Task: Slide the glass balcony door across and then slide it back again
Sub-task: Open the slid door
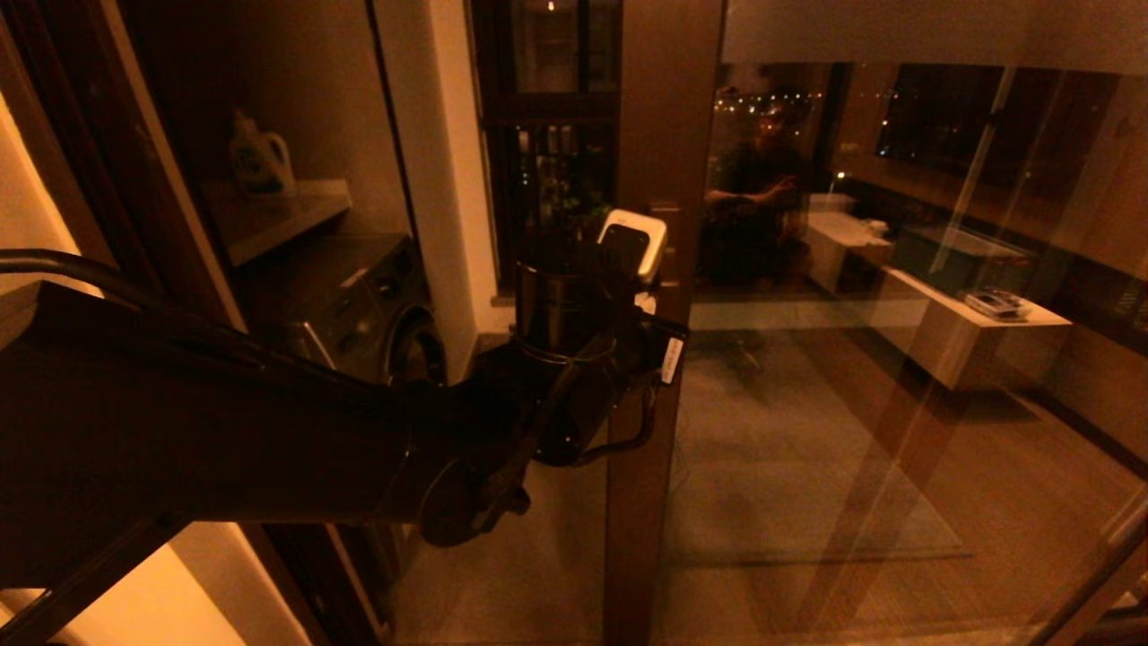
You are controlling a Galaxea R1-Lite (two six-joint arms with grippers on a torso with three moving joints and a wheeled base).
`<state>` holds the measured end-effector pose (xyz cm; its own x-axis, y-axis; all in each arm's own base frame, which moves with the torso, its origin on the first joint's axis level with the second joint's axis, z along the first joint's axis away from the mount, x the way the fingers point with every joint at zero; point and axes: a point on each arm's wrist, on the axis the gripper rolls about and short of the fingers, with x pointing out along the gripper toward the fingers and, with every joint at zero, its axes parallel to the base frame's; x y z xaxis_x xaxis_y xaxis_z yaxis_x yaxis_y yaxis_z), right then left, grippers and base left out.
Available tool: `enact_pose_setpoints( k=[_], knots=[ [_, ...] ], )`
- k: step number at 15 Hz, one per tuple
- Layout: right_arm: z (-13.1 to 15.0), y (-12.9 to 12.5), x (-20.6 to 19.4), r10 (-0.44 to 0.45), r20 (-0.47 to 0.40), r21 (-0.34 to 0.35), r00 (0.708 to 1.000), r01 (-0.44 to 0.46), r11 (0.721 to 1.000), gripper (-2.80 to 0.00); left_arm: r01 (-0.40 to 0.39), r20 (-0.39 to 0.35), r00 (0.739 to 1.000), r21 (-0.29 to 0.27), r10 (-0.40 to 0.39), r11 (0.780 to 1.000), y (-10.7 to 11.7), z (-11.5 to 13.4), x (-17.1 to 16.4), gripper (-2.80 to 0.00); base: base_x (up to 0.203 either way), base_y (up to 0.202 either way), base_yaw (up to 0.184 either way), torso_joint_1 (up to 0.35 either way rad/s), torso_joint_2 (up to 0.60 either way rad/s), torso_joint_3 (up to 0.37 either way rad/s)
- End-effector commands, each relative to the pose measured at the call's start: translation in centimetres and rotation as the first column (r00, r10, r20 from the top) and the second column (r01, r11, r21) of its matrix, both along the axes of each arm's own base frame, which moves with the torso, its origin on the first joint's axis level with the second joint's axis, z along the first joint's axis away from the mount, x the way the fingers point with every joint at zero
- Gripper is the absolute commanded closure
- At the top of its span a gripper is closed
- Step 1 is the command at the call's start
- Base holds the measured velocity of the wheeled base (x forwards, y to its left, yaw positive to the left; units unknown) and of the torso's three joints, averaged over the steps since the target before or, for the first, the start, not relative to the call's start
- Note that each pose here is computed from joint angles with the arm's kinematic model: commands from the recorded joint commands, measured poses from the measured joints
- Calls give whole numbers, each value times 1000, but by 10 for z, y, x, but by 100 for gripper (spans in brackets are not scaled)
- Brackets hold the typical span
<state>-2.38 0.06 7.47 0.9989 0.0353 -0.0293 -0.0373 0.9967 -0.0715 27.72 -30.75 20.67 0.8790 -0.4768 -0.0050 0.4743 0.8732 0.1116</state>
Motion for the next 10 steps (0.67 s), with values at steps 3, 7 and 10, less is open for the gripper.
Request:
enact_pose_setpoints(
  k=[3,7,10],
  knots=[
    [0,0,0,2,-1,-1,1000,-2,1000,0,-30,-1,1000,1,30,1000,2,-1,0,0,0,0,0,0,0,0],
    [0,0,0,2,-1,-1,1000,-2,1000,0,-117,-12,993,17,117,993,33,3,1,0,0,0,0,0,0,0],
    [0,0,0,2,-1,-1,1000,-2,1000,0,-211,0,978,-9,211,978,98,25,-4,0,0,0,0,0,0,0]
  ],
)
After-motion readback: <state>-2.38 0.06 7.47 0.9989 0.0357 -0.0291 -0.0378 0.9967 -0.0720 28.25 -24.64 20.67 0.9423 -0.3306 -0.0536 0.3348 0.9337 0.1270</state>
